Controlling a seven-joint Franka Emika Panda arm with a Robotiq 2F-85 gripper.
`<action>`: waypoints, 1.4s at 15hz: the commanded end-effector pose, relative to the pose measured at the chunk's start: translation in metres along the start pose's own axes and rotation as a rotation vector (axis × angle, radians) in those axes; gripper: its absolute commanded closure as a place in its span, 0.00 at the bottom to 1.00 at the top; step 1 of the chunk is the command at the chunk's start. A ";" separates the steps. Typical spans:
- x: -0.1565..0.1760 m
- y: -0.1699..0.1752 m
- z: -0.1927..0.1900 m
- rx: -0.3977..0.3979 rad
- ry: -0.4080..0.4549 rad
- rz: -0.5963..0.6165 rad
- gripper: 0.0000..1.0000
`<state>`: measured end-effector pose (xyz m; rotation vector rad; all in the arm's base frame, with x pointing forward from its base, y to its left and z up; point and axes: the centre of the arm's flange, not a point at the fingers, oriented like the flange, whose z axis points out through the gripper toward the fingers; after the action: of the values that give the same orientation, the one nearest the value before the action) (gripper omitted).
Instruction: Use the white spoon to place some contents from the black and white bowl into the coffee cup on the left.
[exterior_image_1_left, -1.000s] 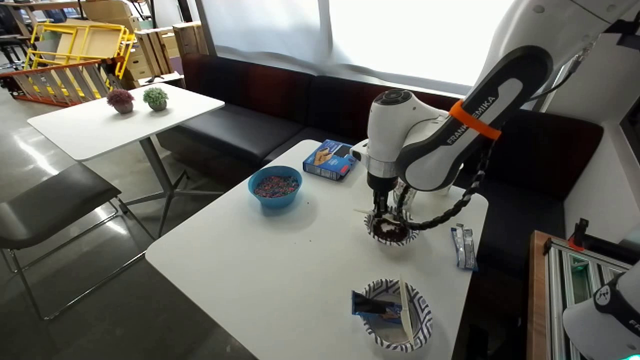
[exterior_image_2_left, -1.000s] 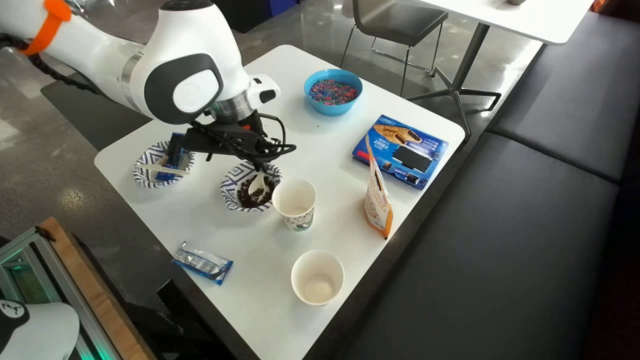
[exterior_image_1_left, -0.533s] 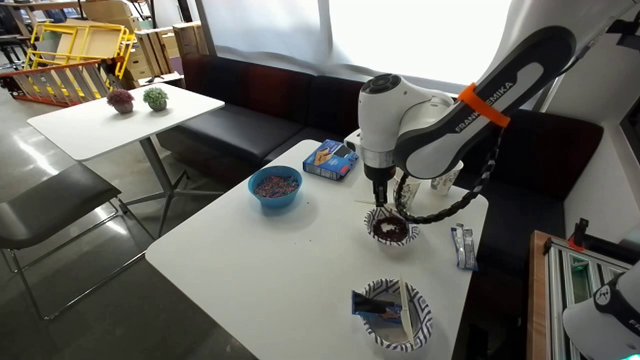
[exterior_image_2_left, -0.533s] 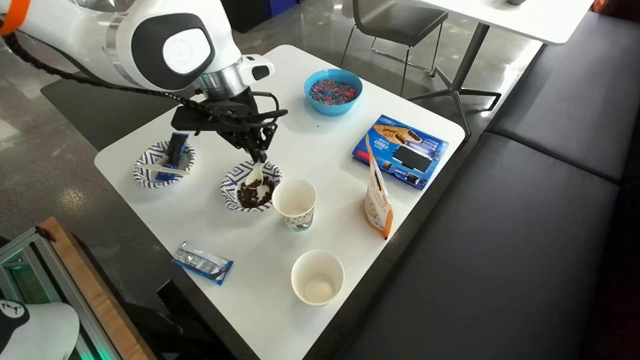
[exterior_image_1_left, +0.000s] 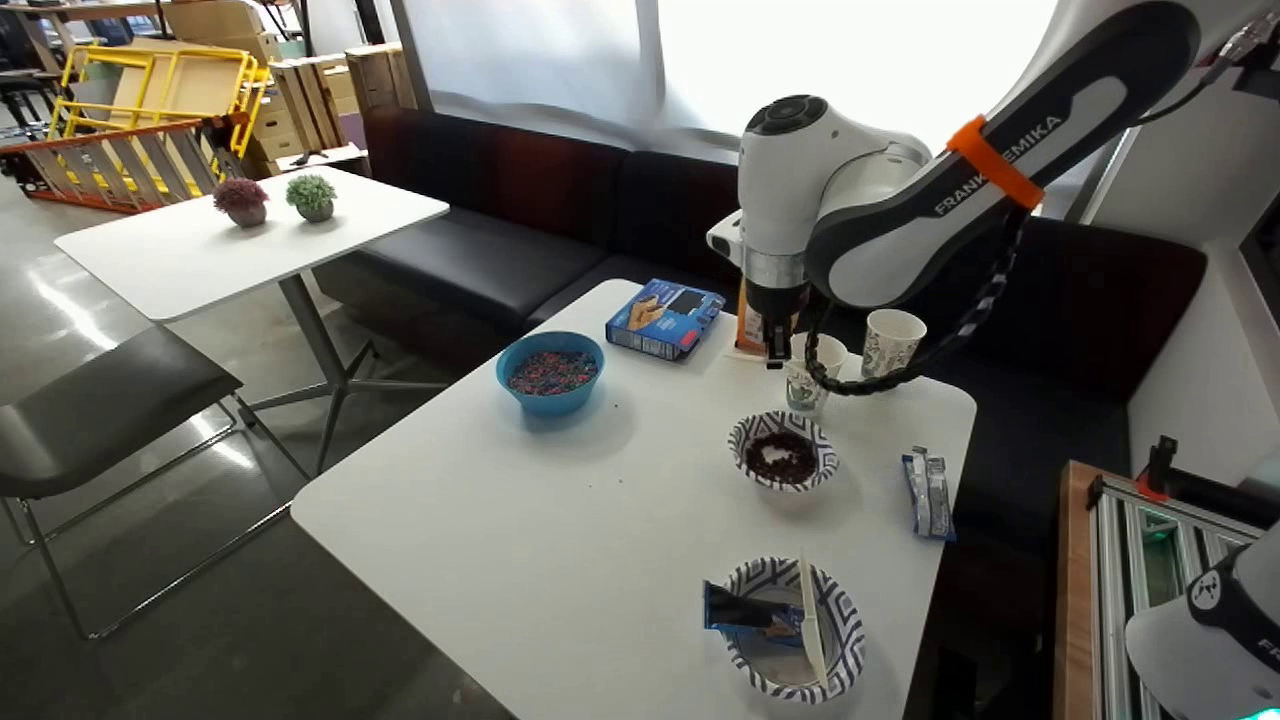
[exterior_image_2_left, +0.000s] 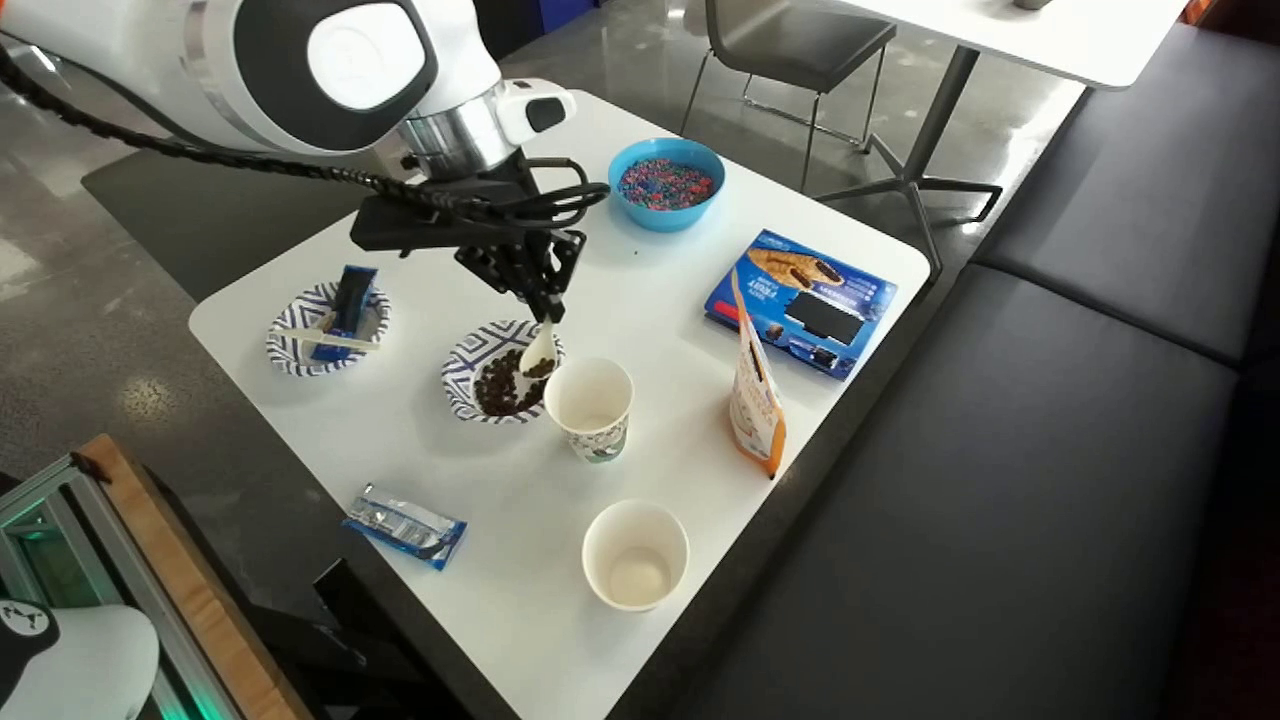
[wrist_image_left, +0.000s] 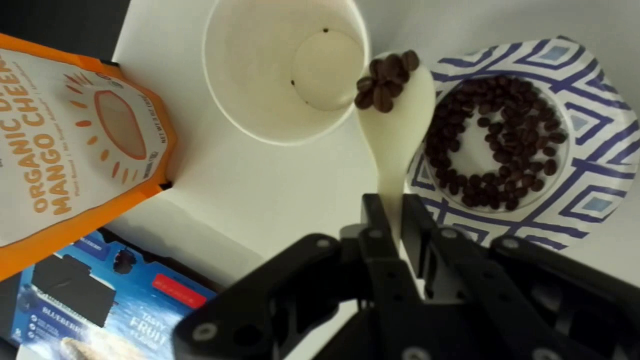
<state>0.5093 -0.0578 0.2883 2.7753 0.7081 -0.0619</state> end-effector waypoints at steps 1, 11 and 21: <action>-0.020 0.021 -0.013 0.020 0.016 -0.034 0.96; -0.015 0.029 -0.011 0.015 0.029 -0.029 0.96; -0.045 0.066 -0.004 0.123 0.144 -0.027 0.96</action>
<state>0.5088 -0.1162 0.3145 2.8691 0.7720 0.0313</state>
